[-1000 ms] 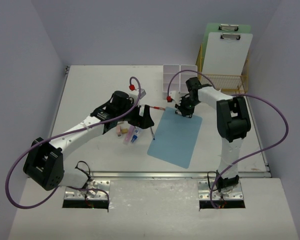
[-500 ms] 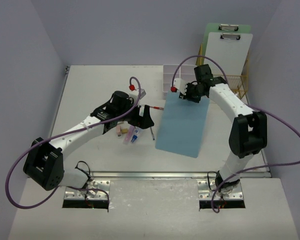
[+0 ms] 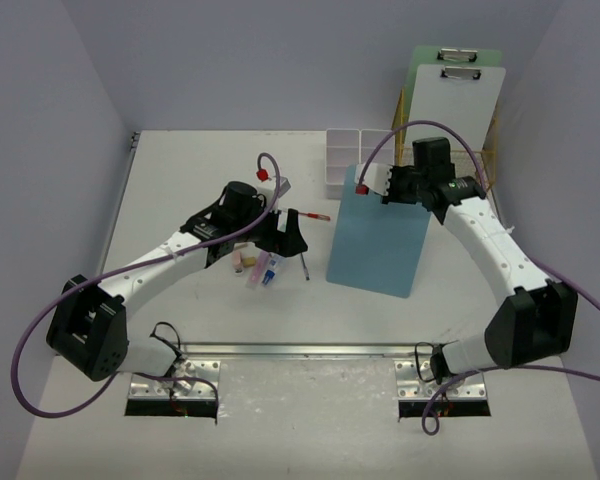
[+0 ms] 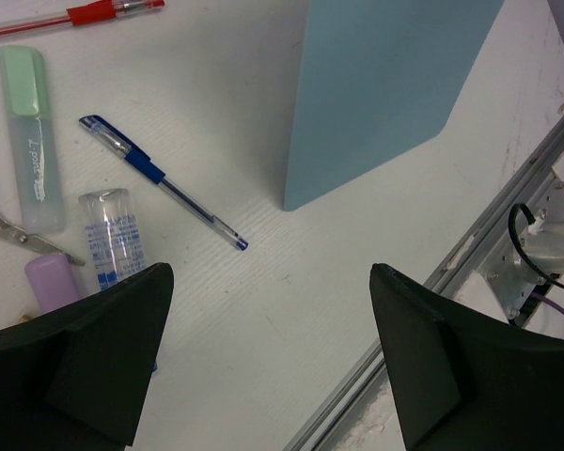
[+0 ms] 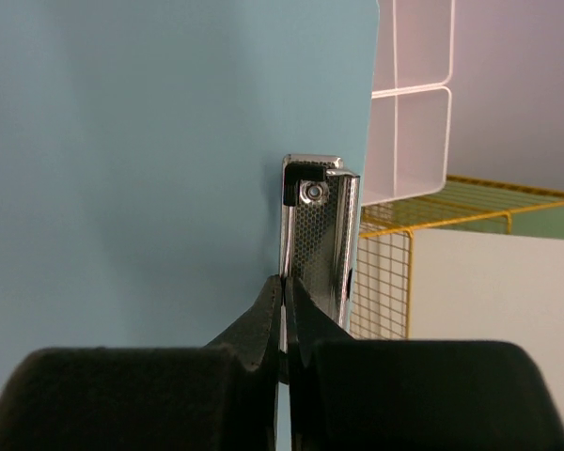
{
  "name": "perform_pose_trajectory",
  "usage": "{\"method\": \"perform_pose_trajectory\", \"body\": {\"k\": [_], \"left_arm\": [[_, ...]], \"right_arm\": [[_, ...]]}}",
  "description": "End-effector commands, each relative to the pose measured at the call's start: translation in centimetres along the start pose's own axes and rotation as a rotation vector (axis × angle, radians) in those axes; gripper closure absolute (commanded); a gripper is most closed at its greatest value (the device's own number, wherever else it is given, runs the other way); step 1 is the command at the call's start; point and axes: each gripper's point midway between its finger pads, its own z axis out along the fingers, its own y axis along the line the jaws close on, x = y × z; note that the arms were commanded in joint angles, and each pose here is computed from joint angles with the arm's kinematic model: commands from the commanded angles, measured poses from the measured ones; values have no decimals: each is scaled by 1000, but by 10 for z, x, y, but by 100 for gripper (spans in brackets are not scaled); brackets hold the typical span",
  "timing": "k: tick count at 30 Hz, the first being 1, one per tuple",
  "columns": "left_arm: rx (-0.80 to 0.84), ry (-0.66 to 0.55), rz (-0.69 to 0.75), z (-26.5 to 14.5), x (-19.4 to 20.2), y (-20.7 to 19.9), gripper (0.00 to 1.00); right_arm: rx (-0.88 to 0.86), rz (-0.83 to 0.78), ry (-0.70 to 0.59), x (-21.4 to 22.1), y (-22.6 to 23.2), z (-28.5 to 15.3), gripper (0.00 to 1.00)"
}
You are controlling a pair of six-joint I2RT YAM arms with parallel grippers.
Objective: Organize the desk
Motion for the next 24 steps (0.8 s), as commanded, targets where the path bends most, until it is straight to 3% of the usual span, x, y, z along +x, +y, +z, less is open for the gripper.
{"method": "perform_pose_trajectory", "body": {"k": [1,15,18,20,24], "left_arm": [[15,-76,7,-8,-27,-8,16],[10,-71,3,-7,-29,-7,16],[5,-70,7,-8,-28,-6,13],[3,-71,12,-9,-28,-6,0],[-7,-74,20,-10,-26,-4,0]], "right_arm": [[197,-109,-36,-17,-39,-29,100],[393,-214,-40,-34,-96,-76,100],[434,-231,-41,-36,-111,-88,100],[450,-244,-41,-38,-116,-94,100],[500,-283,-42,-43,-129,-110,100]]}}
